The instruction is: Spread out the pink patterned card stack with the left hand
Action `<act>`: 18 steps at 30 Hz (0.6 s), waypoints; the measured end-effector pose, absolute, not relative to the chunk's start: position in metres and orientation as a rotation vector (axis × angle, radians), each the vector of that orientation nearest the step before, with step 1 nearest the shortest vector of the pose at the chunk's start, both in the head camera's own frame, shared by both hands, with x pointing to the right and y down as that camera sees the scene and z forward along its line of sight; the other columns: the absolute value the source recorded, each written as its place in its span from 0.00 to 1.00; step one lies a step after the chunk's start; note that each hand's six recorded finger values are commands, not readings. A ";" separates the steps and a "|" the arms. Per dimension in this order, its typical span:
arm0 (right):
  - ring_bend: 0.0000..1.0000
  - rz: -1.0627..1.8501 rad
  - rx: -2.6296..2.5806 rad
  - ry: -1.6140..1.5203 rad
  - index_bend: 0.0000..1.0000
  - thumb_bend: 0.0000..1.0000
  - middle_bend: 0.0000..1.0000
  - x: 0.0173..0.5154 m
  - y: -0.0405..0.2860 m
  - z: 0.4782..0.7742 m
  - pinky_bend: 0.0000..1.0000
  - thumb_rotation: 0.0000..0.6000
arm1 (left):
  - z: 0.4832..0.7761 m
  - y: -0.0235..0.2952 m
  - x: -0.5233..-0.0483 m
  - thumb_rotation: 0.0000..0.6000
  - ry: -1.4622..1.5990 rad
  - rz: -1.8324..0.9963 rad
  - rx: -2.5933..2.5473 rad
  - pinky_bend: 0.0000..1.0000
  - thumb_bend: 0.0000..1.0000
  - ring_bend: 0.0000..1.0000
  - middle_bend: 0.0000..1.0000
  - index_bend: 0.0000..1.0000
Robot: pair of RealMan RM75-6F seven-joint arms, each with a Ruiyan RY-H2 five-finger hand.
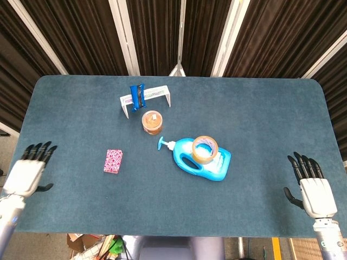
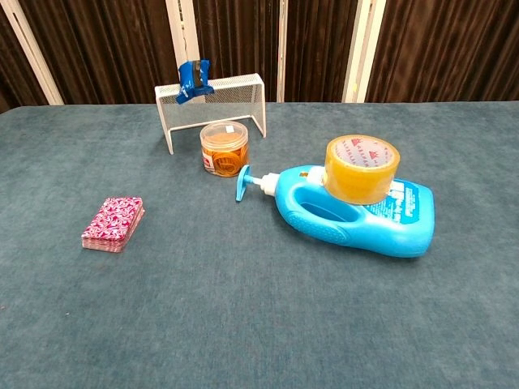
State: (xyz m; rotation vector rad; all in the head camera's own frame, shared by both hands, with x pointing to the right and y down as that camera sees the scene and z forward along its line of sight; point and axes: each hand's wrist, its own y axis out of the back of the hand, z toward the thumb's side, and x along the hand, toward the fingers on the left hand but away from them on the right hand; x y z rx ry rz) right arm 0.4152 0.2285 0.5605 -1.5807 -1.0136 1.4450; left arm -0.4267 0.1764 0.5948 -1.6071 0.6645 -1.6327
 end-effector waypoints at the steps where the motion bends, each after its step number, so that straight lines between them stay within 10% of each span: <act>1: 0.00 1.443 -1.581 -1.016 0.00 0.36 0.00 0.415 0.229 0.560 0.09 1.00 | 0.599 0.172 -0.423 1.00 0.649 -1.643 -1.618 0.00 0.15 0.00 0.00 0.00; 18: 0.00 1.440 -1.607 -1.030 0.00 0.36 0.00 0.416 0.229 0.560 0.09 1.00 | 0.684 0.134 -0.310 1.00 0.327 -1.724 -1.692 0.00 0.16 0.00 0.00 0.03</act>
